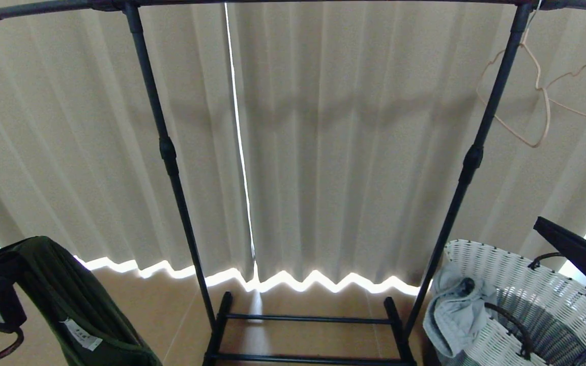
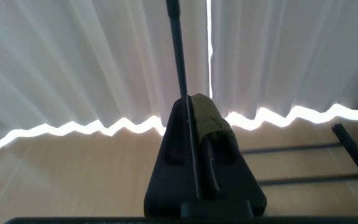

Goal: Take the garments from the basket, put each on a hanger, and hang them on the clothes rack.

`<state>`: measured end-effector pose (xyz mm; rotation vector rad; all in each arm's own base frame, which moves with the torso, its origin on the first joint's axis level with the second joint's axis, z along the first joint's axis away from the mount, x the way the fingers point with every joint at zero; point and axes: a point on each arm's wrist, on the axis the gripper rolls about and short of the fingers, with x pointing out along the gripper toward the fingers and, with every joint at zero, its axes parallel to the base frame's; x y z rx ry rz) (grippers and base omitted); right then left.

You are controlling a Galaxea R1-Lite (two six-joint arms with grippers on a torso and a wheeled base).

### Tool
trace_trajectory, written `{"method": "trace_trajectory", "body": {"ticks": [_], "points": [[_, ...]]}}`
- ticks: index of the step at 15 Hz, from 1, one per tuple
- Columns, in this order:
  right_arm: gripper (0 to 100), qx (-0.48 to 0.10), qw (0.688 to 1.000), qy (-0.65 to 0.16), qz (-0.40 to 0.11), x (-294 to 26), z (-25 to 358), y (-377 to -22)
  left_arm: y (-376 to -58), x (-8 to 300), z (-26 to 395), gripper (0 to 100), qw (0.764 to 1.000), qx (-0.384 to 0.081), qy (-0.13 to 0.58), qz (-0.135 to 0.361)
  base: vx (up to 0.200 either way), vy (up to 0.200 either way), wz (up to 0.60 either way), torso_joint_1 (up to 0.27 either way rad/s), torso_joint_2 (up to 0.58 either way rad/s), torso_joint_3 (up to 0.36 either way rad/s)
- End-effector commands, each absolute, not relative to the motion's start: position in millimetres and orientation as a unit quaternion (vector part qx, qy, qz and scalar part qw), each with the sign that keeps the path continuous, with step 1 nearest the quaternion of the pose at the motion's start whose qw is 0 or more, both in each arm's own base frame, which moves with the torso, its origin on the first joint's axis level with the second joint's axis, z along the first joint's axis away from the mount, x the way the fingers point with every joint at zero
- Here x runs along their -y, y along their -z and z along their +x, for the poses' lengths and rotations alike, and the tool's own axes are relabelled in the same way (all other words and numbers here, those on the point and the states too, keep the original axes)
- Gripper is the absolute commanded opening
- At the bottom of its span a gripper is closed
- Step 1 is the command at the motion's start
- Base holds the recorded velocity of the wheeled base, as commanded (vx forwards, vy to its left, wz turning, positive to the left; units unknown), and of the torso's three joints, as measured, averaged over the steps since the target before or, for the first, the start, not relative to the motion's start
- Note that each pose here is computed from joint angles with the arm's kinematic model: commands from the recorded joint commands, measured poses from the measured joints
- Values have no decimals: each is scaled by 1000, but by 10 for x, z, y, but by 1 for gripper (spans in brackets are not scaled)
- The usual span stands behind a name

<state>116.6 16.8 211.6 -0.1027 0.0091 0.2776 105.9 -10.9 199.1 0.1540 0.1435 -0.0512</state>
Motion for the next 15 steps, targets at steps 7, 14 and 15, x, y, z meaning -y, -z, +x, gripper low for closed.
{"method": "trace_trajectory", "body": {"ticks": [7, 14, 15], "points": [[100, 0, 989, -138, -51, -166, 1145, -2109, -1975, 119, 1082, 0, 993, -75, 58, 72, 0, 0, 0, 138, -508, -316], [100, -6, 990, -134, -51, -156, 1075, -2049, -1973, 121, 1095, 0, 993, -77, 59, 73, 0, 0, 0, 186, -483, -297], [100, -19, 991, -124, -51, -150, 1074, -2013, -1977, 121, 1096, 0, 993, -76, 59, 73, 0, 0, 0, 198, -496, -300]]}}
